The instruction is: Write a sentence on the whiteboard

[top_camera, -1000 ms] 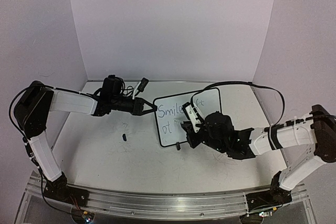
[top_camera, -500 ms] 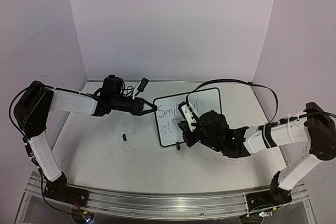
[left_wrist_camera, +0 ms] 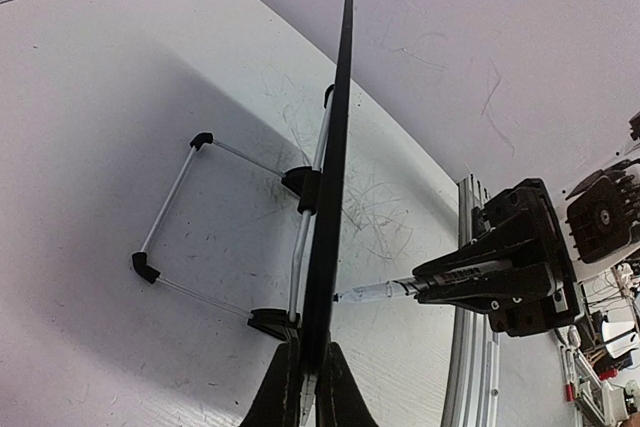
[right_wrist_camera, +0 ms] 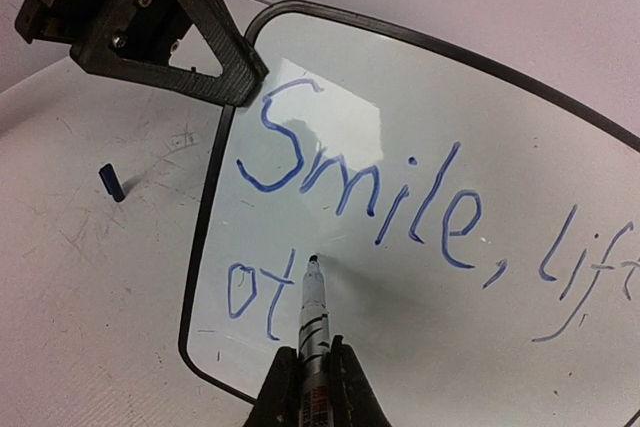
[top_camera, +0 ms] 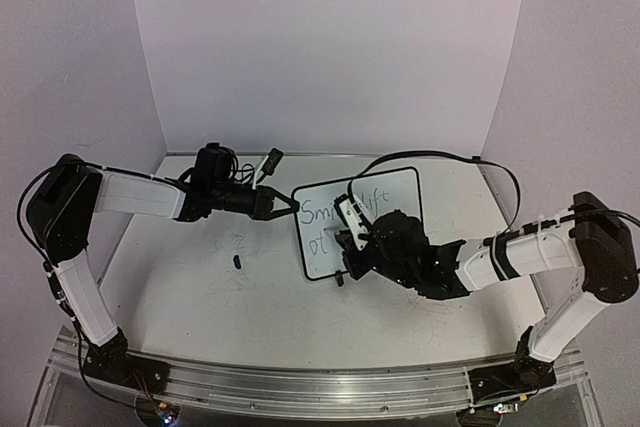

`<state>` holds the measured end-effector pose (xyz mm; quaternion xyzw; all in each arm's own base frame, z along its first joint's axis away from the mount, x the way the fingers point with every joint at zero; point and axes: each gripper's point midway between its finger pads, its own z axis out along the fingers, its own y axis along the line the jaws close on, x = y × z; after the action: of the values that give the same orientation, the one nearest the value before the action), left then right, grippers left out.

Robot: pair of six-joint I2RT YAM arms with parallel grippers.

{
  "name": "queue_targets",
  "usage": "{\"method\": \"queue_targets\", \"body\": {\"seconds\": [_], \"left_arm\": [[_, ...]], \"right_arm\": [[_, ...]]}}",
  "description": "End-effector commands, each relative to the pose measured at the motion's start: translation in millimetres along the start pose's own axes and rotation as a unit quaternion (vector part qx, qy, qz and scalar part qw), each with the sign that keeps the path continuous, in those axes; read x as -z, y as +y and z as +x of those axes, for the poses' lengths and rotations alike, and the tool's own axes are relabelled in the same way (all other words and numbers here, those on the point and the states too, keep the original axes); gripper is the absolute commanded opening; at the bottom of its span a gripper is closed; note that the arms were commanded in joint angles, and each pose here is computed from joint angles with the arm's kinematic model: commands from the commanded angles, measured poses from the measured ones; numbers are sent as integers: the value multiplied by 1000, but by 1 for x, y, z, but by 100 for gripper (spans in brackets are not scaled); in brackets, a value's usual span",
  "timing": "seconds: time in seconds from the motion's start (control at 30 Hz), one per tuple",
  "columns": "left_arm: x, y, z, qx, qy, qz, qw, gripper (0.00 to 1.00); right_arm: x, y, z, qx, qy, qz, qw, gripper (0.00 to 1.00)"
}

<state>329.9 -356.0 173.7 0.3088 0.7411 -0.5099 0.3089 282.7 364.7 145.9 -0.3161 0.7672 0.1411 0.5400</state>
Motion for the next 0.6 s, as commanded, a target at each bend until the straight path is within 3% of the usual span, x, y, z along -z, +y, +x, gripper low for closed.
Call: {"method": "queue_targets", "body": {"seconds": [0.0,0.57], "left_arm": [[7,-11,-21,-27,-21,7,999,0],[7,-12,-23,-29,-21,7,999,0]], "right_arm": [[-4,-1,-17,-10,-18,14,1000,0],[1,2,13,-32,24,0,999,0]]}}
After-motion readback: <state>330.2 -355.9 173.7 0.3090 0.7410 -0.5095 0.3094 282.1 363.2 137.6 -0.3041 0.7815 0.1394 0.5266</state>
